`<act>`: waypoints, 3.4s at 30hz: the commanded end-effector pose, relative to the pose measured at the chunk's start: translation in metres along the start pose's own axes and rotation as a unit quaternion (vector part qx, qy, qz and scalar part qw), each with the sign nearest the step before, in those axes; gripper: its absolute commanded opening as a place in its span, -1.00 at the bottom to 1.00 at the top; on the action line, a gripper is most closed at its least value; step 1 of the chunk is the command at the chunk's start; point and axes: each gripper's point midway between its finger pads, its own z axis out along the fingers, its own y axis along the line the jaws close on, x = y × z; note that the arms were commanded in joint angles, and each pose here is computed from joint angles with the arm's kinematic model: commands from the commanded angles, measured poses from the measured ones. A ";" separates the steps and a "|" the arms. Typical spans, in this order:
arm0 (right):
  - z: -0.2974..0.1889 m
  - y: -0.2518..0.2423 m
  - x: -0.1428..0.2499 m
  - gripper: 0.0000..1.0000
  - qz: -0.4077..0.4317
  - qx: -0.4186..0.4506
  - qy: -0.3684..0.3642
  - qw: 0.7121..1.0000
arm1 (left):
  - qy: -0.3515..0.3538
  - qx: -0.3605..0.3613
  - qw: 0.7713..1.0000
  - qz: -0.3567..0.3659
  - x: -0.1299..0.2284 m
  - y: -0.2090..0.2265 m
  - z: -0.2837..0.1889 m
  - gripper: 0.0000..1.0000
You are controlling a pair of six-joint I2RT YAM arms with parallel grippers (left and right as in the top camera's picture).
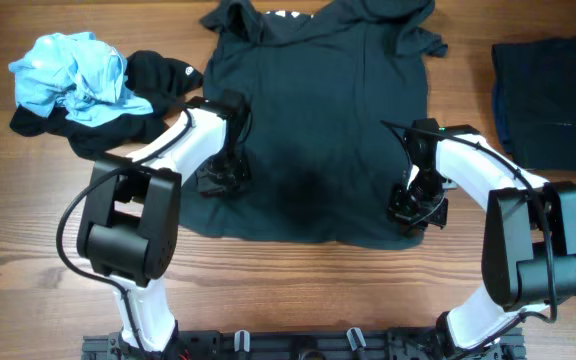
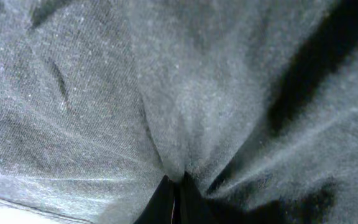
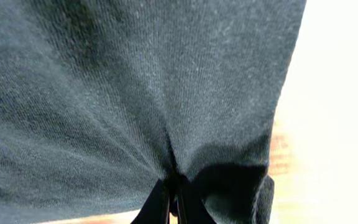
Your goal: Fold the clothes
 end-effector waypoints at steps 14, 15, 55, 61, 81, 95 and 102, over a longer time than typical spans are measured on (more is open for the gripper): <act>-0.060 -0.013 0.061 -0.92 0.045 -0.041 -0.013 0.998 | 0.132 -0.066 0.989 0.017 0.101 -0.005 -0.010 -0.92; -0.060 -0.014 0.063 -0.92 0.046 -0.039 -0.009 0.998 | 0.129 -0.066 0.989 0.016 0.102 -0.006 -0.012 -0.92; -0.273 0.077 -0.173 0.43 -0.188 -0.163 -0.399 0.882 | -0.415 0.167 0.893 0.049 -0.185 -0.056 -0.226 0.60; -0.269 0.077 -0.175 0.42 -0.198 -0.158 -0.396 0.883 | -0.432 0.089 0.890 0.115 -0.215 -0.053 -0.193 0.60; -0.263 0.075 -0.170 0.33 -0.194 -0.155 -0.381 0.890 | -0.448 -0.075 0.864 0.219 -0.259 -0.022 -0.154 -0.92; -0.257 0.069 -0.167 0.24 -0.177 -0.148 -0.367 0.901 | -0.666 -0.020 0.745 0.040 -0.304 -0.011 -0.318 -0.92; -0.259 0.069 -0.169 0.57 -0.177 -0.147 -0.373 0.899 | -0.609 0.003 0.793 0.028 -0.300 -0.013 -0.278 0.99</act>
